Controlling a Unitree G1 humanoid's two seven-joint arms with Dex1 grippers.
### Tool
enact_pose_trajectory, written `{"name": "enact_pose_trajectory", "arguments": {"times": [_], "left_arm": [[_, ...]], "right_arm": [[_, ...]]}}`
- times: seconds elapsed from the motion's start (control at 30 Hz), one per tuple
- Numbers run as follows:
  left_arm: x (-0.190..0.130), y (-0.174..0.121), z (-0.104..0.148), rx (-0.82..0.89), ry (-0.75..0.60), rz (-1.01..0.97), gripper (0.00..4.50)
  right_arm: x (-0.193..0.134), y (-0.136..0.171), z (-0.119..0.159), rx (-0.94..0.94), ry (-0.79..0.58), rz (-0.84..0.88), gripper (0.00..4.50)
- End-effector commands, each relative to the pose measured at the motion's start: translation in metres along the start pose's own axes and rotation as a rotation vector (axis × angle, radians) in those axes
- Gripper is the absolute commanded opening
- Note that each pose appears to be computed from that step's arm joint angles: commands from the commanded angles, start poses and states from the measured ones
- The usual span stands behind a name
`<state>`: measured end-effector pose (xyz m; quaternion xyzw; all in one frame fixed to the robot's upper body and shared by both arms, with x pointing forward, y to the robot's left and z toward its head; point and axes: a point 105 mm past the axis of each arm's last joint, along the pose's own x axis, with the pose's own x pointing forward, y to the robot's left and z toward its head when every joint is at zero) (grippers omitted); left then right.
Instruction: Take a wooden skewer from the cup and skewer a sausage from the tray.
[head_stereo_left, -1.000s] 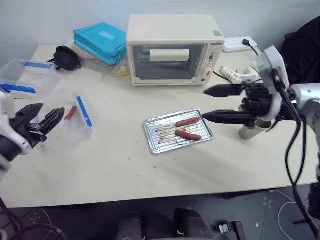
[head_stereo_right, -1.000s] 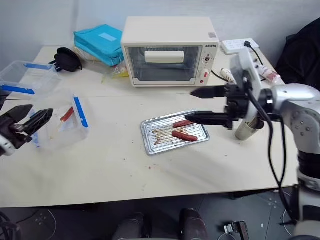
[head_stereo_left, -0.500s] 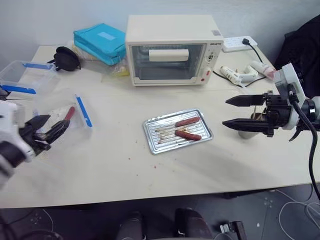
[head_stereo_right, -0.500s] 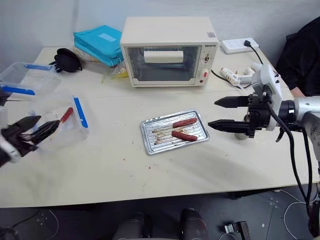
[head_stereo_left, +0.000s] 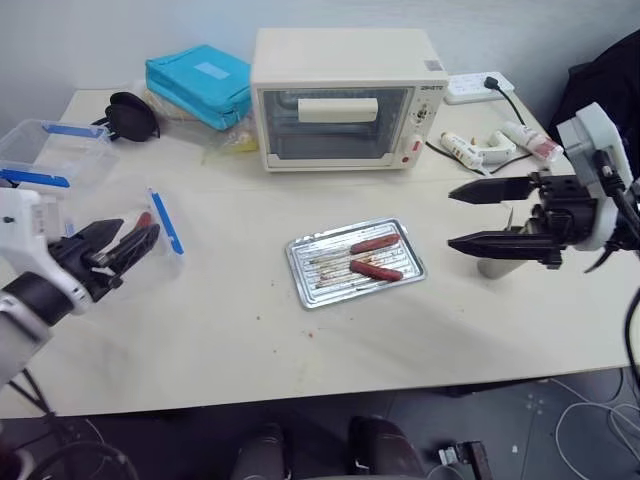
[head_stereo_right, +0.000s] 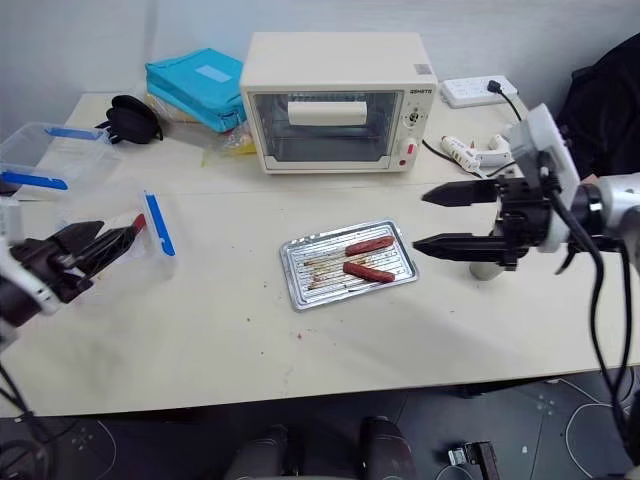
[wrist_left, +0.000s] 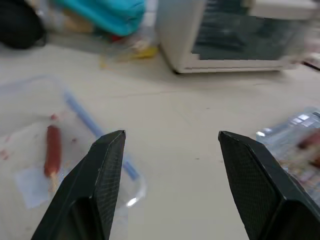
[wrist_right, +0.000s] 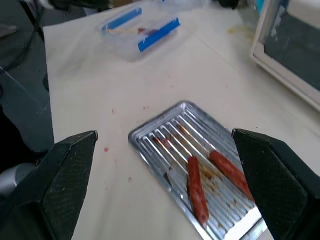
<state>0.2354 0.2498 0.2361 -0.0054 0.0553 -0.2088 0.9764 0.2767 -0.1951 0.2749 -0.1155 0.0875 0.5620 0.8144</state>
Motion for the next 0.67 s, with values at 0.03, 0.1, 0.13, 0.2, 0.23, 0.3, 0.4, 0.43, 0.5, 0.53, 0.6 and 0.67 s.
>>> {"name": "enact_pose_trajectory", "arguments": {"times": [0.03,0.1,0.13,0.2,0.23,0.3,0.4,0.43,0.5,0.53,0.6,0.67], "left_arm": [[-0.018,-0.022,0.007,0.080,0.028,-0.238,3.15],[-0.024,-0.025,0.010,0.111,0.065,-0.324,3.15],[-0.026,-0.026,0.013,0.125,0.072,-0.365,3.15],[-0.028,-0.025,0.017,0.155,0.093,-0.417,3.15],[-0.028,-0.023,0.018,0.171,0.102,-0.434,3.15],[-0.027,-0.022,0.020,0.201,0.124,-0.464,3.15],[-0.029,-0.022,0.017,0.228,0.172,-0.508,3.15],[-0.030,-0.022,0.015,0.238,0.188,-0.511,3.15],[-0.034,-0.022,0.010,0.246,0.214,-0.509,3.15],[-0.038,-0.023,0.008,0.240,0.223,-0.511,3.15],[-0.045,-0.029,0.001,0.211,0.239,-0.527,3.15],[-0.052,-0.034,-0.010,0.198,0.277,-0.544,3.15]], "right_arm": [[-0.031,-0.010,-0.008,-0.023,0.055,-0.107,4.50],[-0.047,-0.010,-0.019,0.007,0.082,-0.151,4.50],[-0.056,-0.009,-0.023,0.026,0.090,-0.171,4.50],[-0.074,-0.006,-0.031,0.061,0.112,-0.218,4.50],[-0.082,-0.005,-0.035,0.073,0.126,-0.241,4.50],[-0.099,-0.003,-0.044,0.092,0.154,-0.296,4.50],[-0.127,-0.001,-0.063,0.124,0.205,-0.396,4.50],[-0.132,0.000,-0.069,0.134,0.217,-0.412,4.50],[-0.136,0.001,-0.077,0.144,0.236,-0.425,4.50],[-0.136,0.001,-0.081,0.145,0.239,-0.430,4.50],[-0.135,0.000,-0.084,0.143,0.241,-0.434,4.50],[-0.132,-0.001,-0.084,0.135,0.239,-0.425,4.50]]}}
